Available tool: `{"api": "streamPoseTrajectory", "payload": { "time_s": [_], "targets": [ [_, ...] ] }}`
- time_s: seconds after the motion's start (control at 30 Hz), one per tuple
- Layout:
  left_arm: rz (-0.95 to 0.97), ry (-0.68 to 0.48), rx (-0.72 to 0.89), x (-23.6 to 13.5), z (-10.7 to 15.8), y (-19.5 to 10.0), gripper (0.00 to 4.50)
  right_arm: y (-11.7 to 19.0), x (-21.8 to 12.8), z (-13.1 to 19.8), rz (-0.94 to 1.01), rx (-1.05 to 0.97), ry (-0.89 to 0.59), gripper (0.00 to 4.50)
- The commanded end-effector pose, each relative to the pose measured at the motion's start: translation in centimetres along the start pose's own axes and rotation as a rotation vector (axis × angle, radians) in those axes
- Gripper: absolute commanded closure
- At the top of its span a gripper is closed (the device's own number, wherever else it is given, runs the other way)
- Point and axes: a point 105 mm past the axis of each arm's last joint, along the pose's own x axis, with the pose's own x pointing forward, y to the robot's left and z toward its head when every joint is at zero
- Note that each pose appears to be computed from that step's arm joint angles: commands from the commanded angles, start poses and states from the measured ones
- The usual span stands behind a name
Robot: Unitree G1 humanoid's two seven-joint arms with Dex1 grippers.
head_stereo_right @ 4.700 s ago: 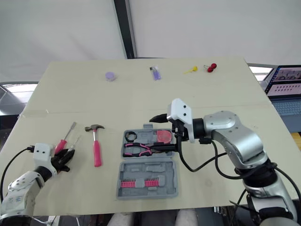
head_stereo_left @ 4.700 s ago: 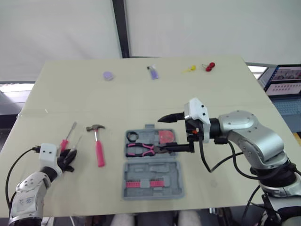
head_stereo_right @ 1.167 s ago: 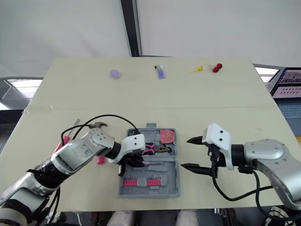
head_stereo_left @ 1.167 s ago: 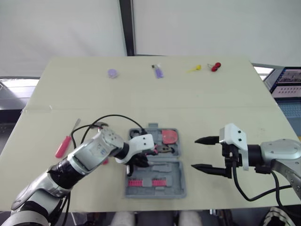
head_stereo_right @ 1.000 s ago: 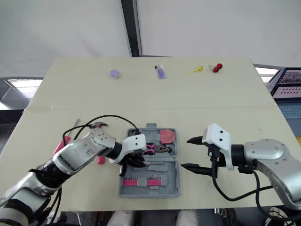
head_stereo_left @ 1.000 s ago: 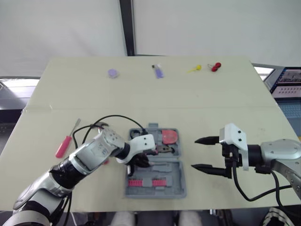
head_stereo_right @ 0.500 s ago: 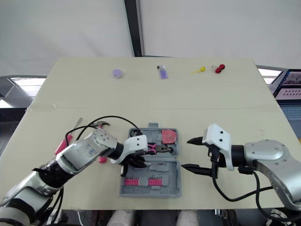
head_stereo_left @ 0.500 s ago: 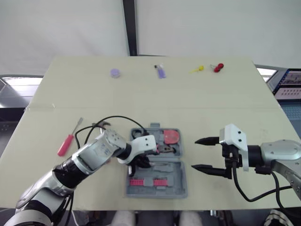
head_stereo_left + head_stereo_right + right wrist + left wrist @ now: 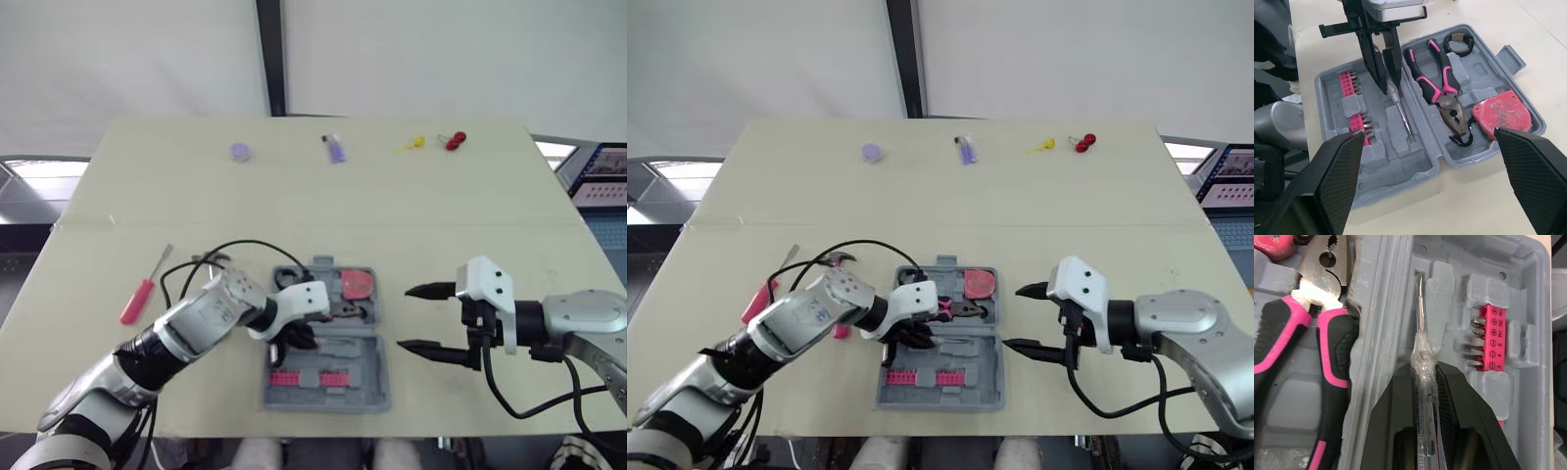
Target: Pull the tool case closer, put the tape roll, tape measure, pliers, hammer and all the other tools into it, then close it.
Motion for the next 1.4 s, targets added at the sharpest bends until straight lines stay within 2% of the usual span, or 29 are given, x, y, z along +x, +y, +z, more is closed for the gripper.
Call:
{"api": "streamPoseTrajectory", "payload": {
  "time_s": [0.03, 0.8, 0.83, 0.9, 1.2, 1.4],
  "targets": [
    [0.004, -0.002, 0.030, 0.0, 0.4, 0.1, 4.42, 0.2, -0.4, 1.0, -0.011, -0.037, -0.025, 0.00],
    [-0.004, 0.000, 0.031, 0.3, 0.3, 0.1, 4.42, 0.3, -0.5, 0.9, -0.026, -0.035, -0.027, 0.00],
    [-0.004, -0.001, 0.031, 0.3, 0.4, 0.1, 3.39, 0.3, -0.5, 0.9, -0.025, -0.035, -0.027, 0.00],
    [-0.014, -0.003, 0.033, 0.2, 0.4, -0.1, 2.62, 0.4, -0.5, 0.9, -0.022, -0.033, -0.027, 0.00],
    [-0.041, -0.027, 0.003, -0.2, 0.8, -0.9, 2.62, 0.6, -0.4, 1.0, -0.010, -0.030, -0.028, 0.00],
    [-0.045, -0.106, -0.035, -2.2, 2.9, -0.9, 2.62, 0.7, -0.5, 1.3, -0.006, -0.033, -0.030, 0.00]
  ]
}}
